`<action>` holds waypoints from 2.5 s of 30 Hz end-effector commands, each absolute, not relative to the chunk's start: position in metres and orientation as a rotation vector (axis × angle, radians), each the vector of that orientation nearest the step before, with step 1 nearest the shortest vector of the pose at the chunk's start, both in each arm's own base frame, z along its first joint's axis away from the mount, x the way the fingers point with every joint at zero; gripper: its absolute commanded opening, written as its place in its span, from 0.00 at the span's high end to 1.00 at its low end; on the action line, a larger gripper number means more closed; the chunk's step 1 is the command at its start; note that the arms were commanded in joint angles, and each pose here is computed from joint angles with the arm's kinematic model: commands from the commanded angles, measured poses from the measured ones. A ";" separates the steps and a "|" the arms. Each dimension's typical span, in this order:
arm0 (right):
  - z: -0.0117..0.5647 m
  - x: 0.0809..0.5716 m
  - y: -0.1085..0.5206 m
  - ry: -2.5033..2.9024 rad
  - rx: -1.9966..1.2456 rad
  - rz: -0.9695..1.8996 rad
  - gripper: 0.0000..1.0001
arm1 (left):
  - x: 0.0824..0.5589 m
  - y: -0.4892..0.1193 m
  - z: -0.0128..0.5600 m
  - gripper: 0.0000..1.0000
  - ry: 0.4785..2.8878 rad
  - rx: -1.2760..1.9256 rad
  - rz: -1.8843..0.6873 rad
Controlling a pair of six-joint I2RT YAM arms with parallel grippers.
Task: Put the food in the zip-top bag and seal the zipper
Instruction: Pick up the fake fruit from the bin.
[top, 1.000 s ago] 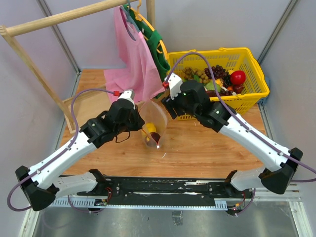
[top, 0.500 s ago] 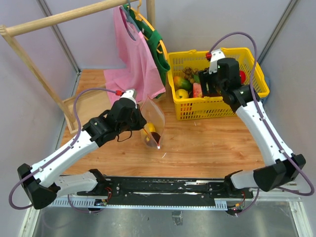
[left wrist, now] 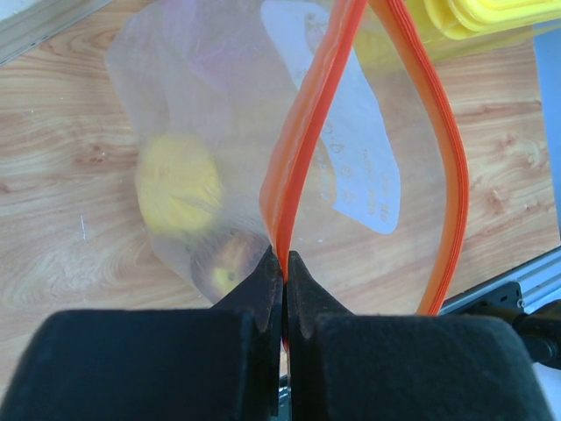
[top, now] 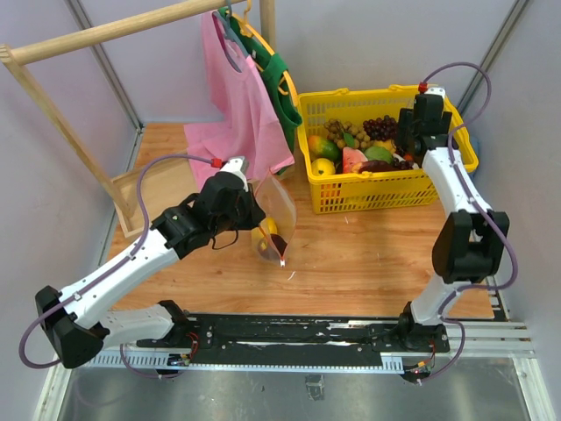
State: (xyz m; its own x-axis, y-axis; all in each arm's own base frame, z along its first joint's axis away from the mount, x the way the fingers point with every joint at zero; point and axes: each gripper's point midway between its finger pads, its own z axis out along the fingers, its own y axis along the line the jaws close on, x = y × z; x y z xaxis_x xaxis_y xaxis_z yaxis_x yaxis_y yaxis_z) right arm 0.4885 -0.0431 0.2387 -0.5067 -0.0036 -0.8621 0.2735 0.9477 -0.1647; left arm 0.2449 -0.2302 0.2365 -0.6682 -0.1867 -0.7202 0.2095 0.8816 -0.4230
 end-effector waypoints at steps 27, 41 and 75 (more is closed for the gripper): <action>0.132 0.580 -0.123 2.002 0.643 -0.513 0.10 | 0.250 -0.231 0.236 1.00 2.179 0.053 -0.612; 0.100 0.578 -0.109 2.183 0.529 -0.361 0.08 | 0.248 -0.231 0.234 1.00 2.182 0.041 -0.621; 0.309 0.487 0.004 1.855 0.076 0.097 0.73 | 0.257 -0.225 0.271 1.00 2.121 0.047 -0.573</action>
State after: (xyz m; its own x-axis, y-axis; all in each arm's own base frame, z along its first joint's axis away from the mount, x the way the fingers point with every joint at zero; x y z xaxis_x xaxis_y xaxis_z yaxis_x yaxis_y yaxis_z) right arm 0.5039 -0.0354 0.2846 -0.3424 0.1076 -0.9334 0.1330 0.9890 0.0653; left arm 0.2492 -0.2257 0.2485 -0.6309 -0.1605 -0.7591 0.2369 0.8918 -0.3855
